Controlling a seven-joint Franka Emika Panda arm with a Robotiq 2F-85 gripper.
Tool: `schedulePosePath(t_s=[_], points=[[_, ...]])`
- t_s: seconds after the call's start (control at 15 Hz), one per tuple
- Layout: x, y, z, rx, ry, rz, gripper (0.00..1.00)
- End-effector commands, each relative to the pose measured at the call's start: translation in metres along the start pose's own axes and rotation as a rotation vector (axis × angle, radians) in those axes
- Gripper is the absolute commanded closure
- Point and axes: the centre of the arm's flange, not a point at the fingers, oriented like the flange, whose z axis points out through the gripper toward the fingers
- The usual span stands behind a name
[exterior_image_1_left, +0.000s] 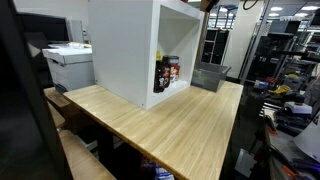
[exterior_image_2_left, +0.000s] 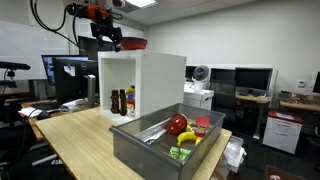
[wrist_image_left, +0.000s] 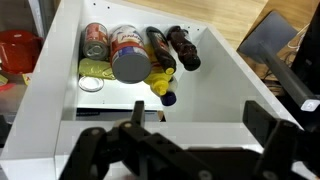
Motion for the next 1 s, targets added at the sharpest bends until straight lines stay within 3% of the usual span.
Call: schedulePosePath(t_s=[0.0, 0.47, 0.93], points=[[-0.02, -0.011, 0.01, 0.027, 0.026, 0.028, 0.0], [-0.035, -0.016, 0.027, 0.048, 0.016, 0.032, 0.0], [-0.027, -0.012, 0.026, 0.036, -0.008, 0.004, 0.0]])
